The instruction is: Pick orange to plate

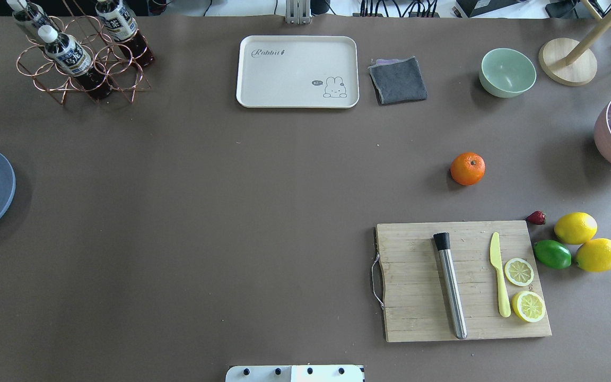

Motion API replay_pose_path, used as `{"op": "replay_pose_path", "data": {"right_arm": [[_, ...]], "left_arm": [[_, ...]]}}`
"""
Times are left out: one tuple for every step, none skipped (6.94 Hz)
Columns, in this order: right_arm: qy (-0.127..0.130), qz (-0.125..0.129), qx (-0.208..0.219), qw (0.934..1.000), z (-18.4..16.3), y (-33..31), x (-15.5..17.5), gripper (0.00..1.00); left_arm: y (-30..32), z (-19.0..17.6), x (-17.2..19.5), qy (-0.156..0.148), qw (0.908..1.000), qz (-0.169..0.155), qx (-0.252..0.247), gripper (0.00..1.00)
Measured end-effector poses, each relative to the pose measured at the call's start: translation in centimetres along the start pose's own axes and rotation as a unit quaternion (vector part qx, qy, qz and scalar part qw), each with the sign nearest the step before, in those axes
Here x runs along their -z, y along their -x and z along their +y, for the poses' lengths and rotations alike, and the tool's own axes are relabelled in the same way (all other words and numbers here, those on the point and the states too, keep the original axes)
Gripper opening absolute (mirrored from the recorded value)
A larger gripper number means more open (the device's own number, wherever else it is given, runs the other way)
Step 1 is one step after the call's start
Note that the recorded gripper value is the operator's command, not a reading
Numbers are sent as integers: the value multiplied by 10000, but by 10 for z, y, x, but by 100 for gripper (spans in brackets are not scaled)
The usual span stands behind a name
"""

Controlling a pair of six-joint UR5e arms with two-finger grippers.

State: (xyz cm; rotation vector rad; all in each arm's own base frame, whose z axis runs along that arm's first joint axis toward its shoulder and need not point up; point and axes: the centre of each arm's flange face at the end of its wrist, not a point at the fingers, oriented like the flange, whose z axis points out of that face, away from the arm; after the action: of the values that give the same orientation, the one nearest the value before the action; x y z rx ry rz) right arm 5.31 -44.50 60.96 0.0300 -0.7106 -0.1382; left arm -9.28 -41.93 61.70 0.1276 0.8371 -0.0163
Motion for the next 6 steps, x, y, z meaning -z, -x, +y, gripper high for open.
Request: {"op": "replay_pose_path", "data": {"right_arm": [[-219, 24, 192, 9996, -3, 5, 6, 100], [-485, 51, 415, 9979, -6, 9, 11, 100], [-717, 72, 597, 9956, -10, 14, 17, 100], [-856, 75, 678, 9940, -14, 18, 22, 100], [-941, 54, 689, 9932, -17, 21, 26, 100], [-1003, -35, 693, 9925, -20, 26, 30, 100]], "left_arm": [[-5, -5, 6, -78, 9999, -10, -69, 98], [-10, -12, 12, -198, 9996, -34, -200, 98], [-12, -20, 16, -417, 9982, -55, -423, 98], [-10, -28, 16, -634, 9959, -61, -641, 98], [-6, -31, 13, -754, 9939, -46, -799, 98], [-5, -30, 12, -841, 9921, -37, -926, 98]]}}
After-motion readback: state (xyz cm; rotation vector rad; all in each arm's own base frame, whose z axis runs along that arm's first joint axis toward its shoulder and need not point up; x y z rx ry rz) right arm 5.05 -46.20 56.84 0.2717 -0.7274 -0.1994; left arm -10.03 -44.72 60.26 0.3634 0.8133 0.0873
